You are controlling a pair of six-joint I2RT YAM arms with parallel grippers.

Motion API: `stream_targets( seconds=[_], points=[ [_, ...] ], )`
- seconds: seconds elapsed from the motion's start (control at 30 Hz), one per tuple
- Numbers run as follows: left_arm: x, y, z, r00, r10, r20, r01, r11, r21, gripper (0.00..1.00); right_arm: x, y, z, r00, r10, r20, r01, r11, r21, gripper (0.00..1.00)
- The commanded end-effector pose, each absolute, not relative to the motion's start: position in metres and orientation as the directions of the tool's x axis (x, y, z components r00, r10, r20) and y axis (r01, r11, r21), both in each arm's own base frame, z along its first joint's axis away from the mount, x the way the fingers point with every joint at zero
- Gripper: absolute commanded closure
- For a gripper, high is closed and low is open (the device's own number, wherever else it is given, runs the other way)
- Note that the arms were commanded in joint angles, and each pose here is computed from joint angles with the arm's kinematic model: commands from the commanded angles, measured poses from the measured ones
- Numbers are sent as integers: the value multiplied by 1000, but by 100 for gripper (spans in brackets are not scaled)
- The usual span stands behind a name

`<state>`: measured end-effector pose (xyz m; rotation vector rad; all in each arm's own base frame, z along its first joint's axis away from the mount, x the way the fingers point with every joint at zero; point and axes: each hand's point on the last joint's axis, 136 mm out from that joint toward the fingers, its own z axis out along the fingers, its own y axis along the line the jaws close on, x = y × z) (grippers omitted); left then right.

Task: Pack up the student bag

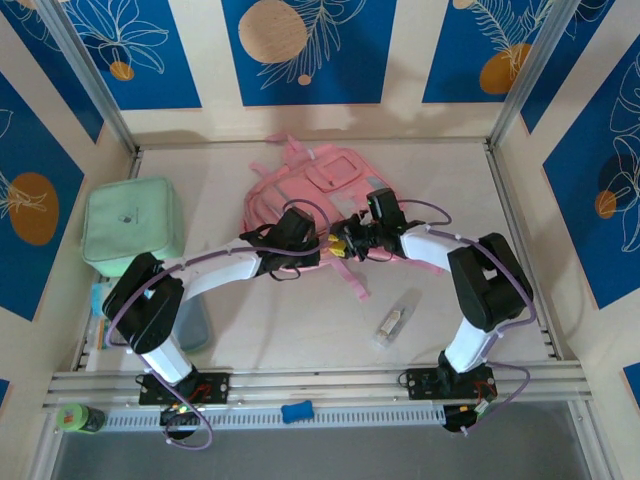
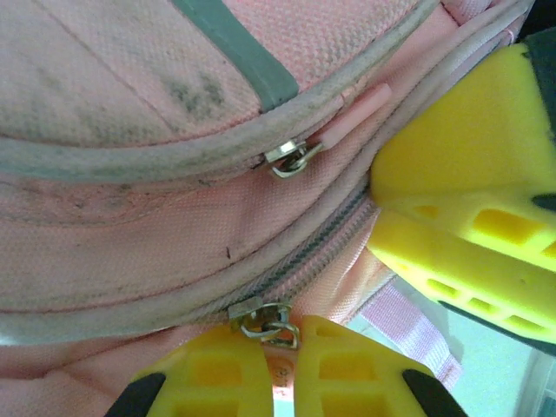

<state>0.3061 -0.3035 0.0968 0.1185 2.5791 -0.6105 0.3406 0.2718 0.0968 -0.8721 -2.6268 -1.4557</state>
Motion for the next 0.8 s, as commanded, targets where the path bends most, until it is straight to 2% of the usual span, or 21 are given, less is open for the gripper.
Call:
stream_targets(
  seconds=[0.0,0.1,0.17,0.3,0.5,0.63,0.77],
  points=[
    [304,-310,111,-874,9,-487,237,882,-408,100,363,274,100,-865,478,149,393,463,795,78],
    [298,-302,110,-874,36,-484,247,892,-379,100,356,275,101,-899,424,107,342,528,778,93],
    [294,-285,107,-875,44,-482,226,918,-327,100,350,273,102,-925,373,79,291,559,776,100],
    [287,-250,101,-876,21,-482,181,941,-287,100,343,242,100,-940,340,36,252,617,746,100],
    [280,-208,89,-893,-28,-449,99,961,-257,100,361,186,102,-906,420,43,307,585,751,100],
    [277,-206,89,-901,-26,-433,108,954,-281,100,377,172,113,-904,428,-2,281,599,750,100],
    [278,-227,95,-901,-26,-432,151,918,-368,100,372,193,134,-926,378,-11,222,566,794,100]
  ],
)
